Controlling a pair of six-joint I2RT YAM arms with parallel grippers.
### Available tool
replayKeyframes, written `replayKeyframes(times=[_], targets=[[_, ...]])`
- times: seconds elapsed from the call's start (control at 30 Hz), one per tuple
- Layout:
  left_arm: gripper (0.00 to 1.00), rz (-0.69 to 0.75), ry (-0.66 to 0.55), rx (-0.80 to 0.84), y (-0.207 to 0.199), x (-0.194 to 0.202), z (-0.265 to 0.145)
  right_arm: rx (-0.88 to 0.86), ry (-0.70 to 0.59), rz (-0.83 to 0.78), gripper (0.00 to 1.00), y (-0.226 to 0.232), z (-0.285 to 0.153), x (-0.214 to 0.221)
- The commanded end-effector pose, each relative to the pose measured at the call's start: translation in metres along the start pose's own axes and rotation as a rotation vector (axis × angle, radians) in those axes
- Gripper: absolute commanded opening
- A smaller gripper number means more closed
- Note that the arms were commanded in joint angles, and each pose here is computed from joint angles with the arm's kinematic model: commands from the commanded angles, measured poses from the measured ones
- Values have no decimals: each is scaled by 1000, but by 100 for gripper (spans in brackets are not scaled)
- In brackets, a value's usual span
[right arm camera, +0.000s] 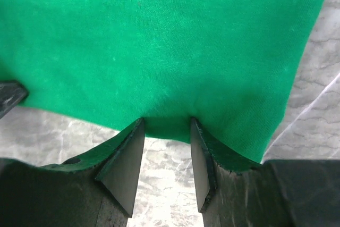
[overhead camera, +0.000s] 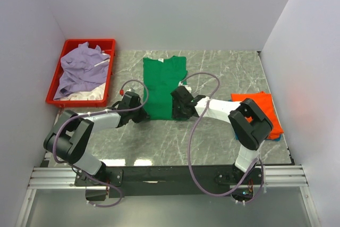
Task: Fold and stack the t-shirts
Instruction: Fold the tshirt
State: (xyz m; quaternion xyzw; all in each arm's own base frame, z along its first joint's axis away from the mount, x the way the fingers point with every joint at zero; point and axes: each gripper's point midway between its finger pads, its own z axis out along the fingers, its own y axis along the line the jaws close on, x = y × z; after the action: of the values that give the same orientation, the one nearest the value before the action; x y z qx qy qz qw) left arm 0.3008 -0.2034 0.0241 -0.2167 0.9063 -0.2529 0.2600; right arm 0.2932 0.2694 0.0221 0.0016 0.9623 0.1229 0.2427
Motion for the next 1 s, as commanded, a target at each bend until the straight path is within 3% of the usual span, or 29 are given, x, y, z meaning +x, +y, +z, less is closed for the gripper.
replayKeyframes(times=[0.0, 0.33, 0.47, 0.7, 0.77, 0.9, 0.97], targets=[[1, 8, -8, -21, 8, 2, -5, -35, 66, 55, 47, -18, -7, 18], [1, 4, -6, -14, 7, 3, -8, -176, 71, 205, 47, -50, -17, 12], [1, 9, -6, -7, 5, 2, -10, -188, 113, 237, 47, -62, -10, 29], [1, 25, -42, 52, -15, -10, -36, -244, 78, 265, 47, -65, -28, 23], [7, 25, -52, 52, -16, -12, -44, -257, 68, 274, 47, -67, -35, 22], [31, 20, -75, 65, -14, -18, -56, -284, 25, 295, 47, -71, -50, 13], [36, 21, -77, 58, -11, -19, -57, -269, 11, 304, 47, -76, -52, 12]])
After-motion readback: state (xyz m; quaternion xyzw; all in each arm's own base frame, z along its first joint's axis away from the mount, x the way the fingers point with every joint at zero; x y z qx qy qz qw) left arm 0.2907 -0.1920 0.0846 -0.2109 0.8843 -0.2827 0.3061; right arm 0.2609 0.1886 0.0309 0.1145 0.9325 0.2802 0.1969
